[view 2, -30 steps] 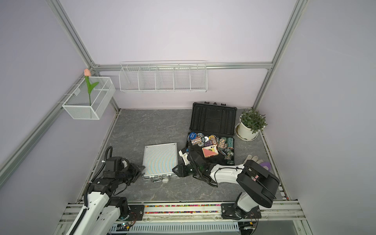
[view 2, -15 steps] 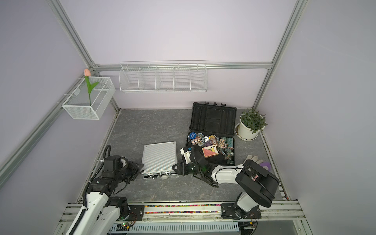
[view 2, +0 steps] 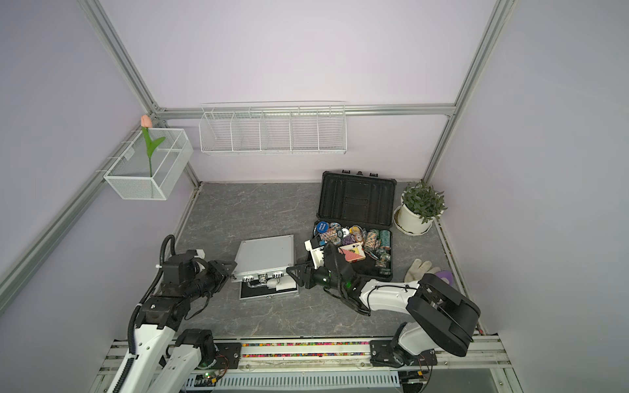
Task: Open the poker set cases
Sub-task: Open the case lid on the poker set case.
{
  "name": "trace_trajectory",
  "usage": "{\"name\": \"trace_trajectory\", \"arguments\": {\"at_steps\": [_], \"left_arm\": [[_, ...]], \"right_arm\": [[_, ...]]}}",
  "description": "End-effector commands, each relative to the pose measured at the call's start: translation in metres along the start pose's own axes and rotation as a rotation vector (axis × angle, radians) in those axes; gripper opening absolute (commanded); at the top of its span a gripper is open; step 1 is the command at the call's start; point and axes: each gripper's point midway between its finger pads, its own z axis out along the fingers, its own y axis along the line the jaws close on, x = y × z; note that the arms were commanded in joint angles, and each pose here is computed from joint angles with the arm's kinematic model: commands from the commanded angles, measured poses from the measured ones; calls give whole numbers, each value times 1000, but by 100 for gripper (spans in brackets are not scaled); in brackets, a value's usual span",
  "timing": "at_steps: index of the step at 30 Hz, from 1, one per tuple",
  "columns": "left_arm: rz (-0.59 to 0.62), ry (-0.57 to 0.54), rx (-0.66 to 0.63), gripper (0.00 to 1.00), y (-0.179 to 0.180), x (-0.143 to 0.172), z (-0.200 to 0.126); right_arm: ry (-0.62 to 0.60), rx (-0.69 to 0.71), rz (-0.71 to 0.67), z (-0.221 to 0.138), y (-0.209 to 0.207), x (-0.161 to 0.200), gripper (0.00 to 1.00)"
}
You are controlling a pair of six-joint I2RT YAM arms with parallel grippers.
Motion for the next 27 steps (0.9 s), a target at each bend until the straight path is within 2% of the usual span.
{"name": "trace_trajectory", "arguments": {"at_steps": [1, 10, 20, 27], "left_arm": [[102, 208, 280, 40, -66, 35, -20], [137, 175, 320, 41, -87, 22, -22], [172, 64, 323, 41, -104, -5, -21], [268, -4, 278, 42, -114, -25, -19]], "right_arm": [[-101, -326, -144, -13, 89, -31, 53], [-152, -292, -179, -13, 90, -55, 52], [-206, -244, -182, -17, 85, -89, 52], [-211, -201, -166, -17, 79, -116, 53]]}}
